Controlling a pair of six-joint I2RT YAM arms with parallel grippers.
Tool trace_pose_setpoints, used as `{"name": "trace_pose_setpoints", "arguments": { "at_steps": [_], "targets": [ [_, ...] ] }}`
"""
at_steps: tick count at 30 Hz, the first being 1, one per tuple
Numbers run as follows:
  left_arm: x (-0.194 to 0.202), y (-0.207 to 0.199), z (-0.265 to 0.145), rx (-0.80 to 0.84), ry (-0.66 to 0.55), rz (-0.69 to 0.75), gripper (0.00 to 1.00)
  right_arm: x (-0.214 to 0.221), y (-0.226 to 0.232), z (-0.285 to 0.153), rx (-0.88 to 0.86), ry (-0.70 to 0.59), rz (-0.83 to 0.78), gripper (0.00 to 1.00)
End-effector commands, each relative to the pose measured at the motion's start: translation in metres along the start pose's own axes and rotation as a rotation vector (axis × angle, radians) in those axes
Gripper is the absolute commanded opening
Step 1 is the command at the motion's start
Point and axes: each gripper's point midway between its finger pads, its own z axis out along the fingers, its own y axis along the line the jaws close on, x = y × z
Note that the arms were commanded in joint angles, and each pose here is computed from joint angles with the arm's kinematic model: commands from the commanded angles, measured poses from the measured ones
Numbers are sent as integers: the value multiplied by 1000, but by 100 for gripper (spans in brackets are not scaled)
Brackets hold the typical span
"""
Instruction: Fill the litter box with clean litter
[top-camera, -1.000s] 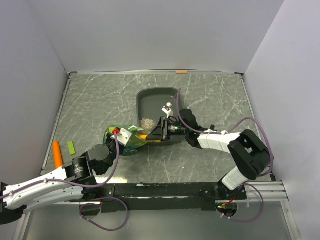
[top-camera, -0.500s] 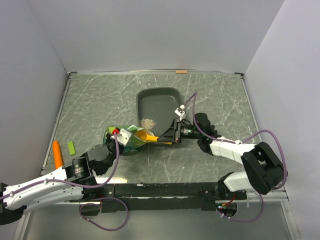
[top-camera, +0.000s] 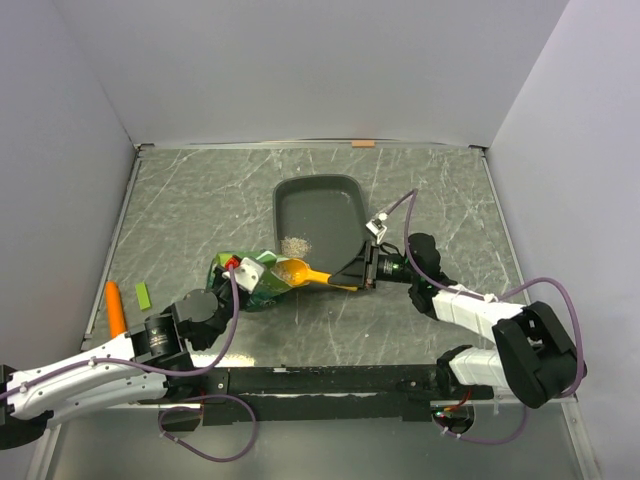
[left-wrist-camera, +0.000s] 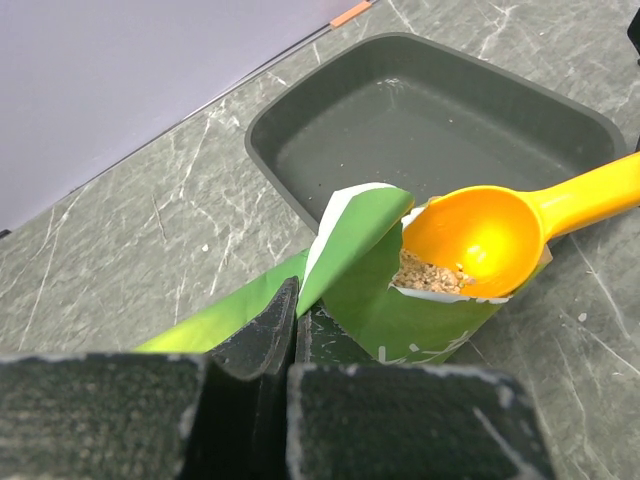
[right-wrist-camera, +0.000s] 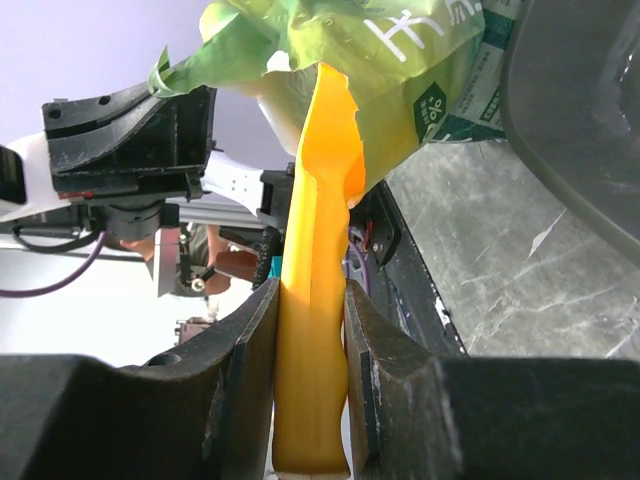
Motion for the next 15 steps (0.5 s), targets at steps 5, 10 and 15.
{"name": "trace_pose_setpoints", "arguments": {
  "at_steps": [5, 10, 15],
  "targets": [
    [-1, -2, 4, -6, -11, -9, 1, 0, 17, -22, -83, -22, -51, 0],
    [1, -1, 5, -18, -8, -3, 1, 6, 17, -31, -82, -24, -54, 0],
    [2, 0, 6, -26, -1, 2, 1, 9, 19, -42, -72, -40, -65, 0]
  ]
}}
